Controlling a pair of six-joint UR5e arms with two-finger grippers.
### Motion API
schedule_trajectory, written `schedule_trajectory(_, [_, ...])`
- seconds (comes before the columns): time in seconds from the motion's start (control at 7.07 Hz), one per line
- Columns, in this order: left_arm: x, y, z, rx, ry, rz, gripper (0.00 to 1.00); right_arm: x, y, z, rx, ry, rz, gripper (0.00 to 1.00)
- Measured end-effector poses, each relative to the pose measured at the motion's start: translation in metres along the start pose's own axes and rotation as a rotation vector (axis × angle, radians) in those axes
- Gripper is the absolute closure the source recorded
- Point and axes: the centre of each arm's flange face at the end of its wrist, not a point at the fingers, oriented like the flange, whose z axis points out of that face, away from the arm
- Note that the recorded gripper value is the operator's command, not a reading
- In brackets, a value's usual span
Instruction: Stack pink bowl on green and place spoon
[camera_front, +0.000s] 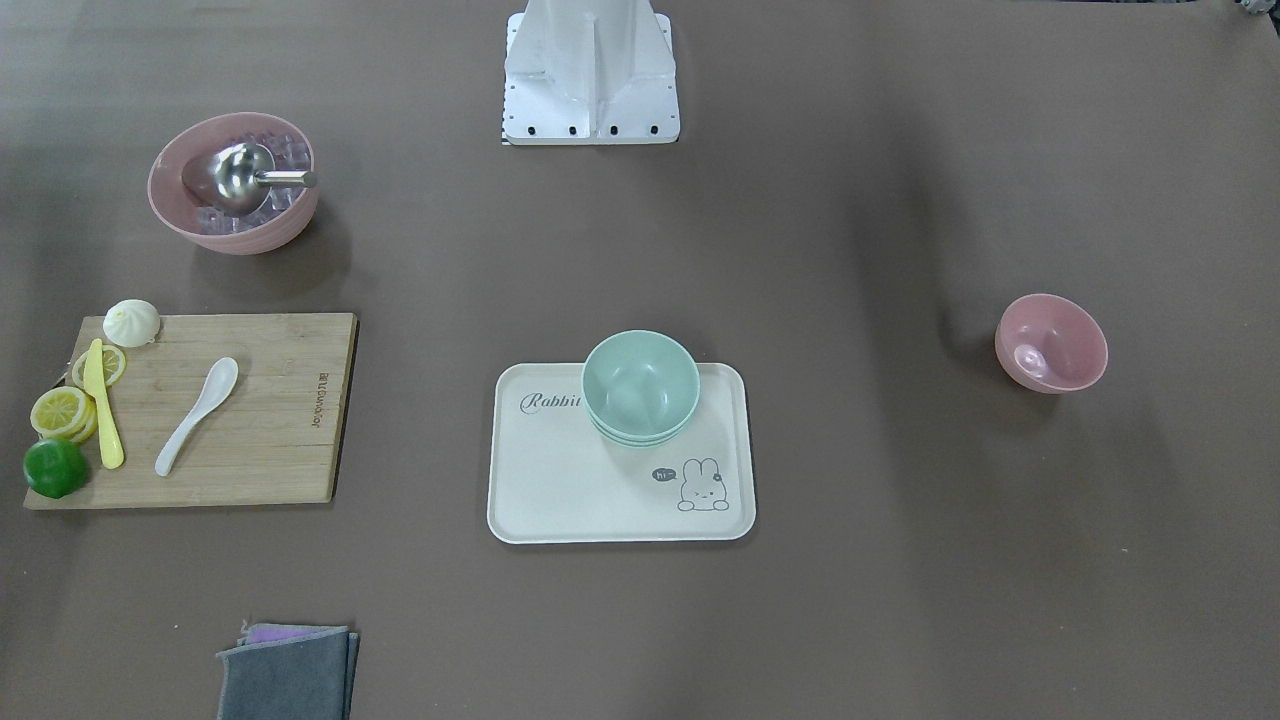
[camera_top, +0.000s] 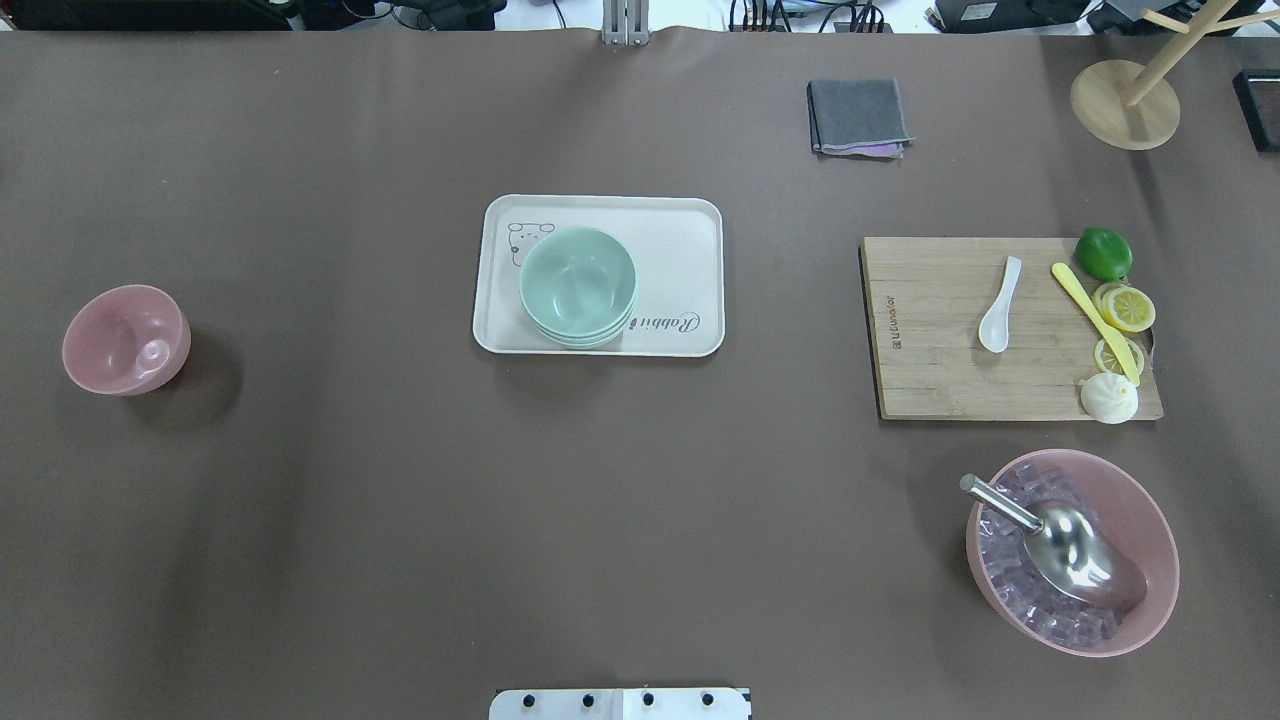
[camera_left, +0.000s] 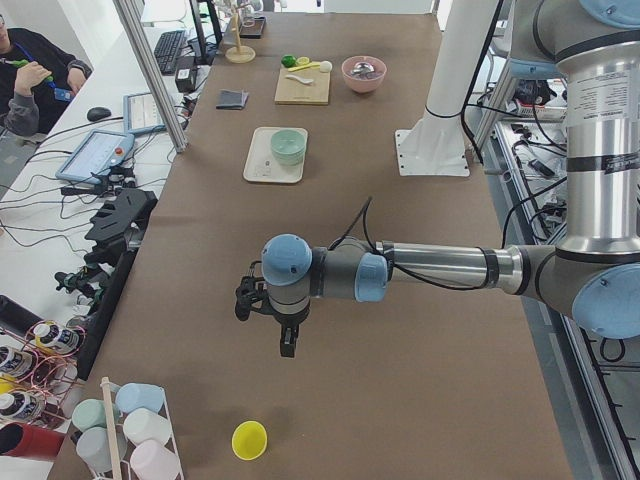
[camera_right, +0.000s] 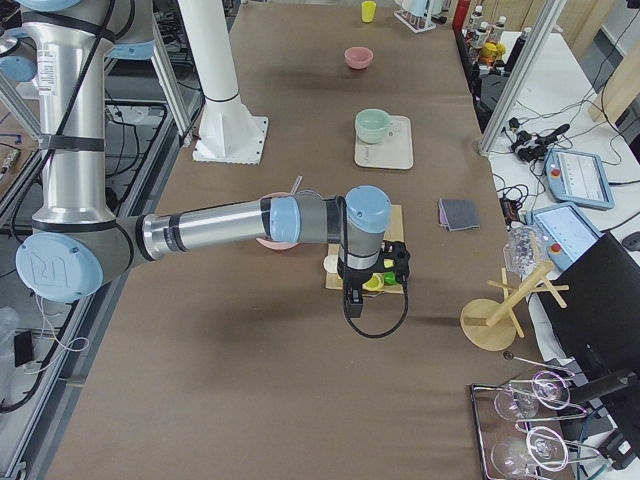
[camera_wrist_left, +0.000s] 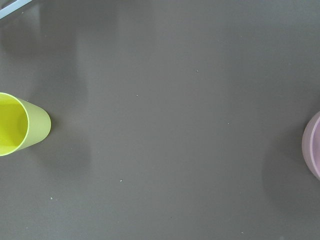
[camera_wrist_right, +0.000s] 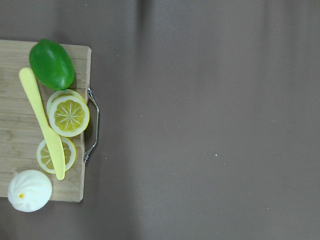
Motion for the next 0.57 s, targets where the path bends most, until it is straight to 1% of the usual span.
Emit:
schedule_trajectory(0.14, [0.003,-0.002,-0.003,0.006,0.000,0.006,0.02,-0.013,-0.006,-0.013,0.033,-0.001,-0.029,0.00])
schedule_trajectory(0.28, [0.008,-0.007,-0.008,0.018,0.001,0.017,0.02,-0.027,-0.011,-0.028,0.085,0.000,-0.073,0.00])
schedule_trajectory(0.42, [0.019,-0.017,-0.019,0.046,0.003,0.046,0.02,-0.038,-0.015,-0.040,0.149,0.003,-0.127,0.00])
schedule_trajectory(0.57, [0.035,-0.030,-0.034,0.105,0.001,0.103,0.02,-0.045,-0.020,-0.048,0.216,0.002,-0.185,0.00])
